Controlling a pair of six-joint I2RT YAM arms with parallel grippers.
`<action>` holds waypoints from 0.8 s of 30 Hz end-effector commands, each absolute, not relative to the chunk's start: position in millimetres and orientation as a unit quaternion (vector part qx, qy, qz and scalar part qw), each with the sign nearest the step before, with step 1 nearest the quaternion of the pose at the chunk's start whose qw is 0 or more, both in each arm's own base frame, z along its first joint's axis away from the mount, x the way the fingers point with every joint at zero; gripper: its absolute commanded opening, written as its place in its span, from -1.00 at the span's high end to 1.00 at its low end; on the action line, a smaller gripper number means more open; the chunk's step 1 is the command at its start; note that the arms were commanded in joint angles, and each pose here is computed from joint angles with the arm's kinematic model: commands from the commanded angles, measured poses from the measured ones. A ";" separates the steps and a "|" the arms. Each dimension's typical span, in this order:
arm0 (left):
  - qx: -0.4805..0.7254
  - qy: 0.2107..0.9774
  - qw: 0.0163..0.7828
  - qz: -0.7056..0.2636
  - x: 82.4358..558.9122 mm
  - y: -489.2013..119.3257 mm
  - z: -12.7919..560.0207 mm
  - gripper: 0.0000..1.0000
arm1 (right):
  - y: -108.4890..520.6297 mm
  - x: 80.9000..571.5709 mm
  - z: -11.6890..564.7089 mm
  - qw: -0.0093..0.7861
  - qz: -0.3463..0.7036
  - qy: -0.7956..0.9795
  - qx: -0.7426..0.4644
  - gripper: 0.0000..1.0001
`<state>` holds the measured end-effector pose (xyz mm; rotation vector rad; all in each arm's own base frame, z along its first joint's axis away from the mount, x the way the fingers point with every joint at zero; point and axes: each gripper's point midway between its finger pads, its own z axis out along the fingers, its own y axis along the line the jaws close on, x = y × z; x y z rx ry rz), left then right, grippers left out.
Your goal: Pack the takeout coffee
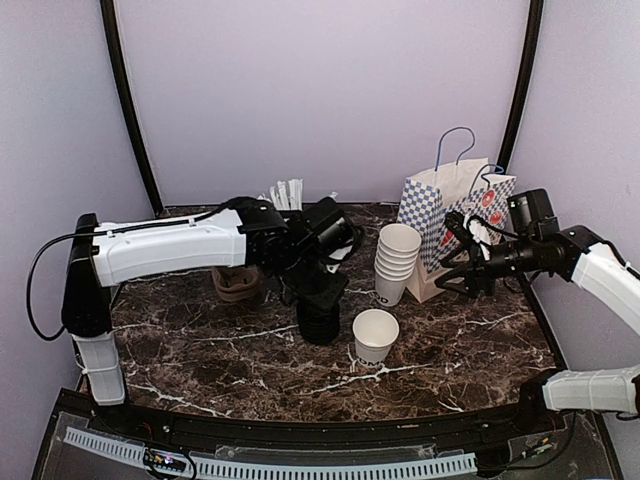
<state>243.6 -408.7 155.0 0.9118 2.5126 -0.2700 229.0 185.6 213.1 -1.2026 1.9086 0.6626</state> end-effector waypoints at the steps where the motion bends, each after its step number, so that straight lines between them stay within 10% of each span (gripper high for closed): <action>1: 0.350 0.859 0.313 -0.203 233.4 -412.8 261.8 0.96 | 199.4 229.1 252.9 0.401 0.297 0.713 -0.493 -0.27; 13: 0.374 0.673 0.478 -0.423 197.0 -407.8 415.9 0.90 | 257.7 235.5 332.5 0.414 0.361 0.637 -0.540 -0.71; 24: 0.385 0.565 0.420 -0.597 173.5 -390.2 458.7 0.89 | 328.9 224.7 389.2 0.404 0.443 0.574 -0.558 -0.89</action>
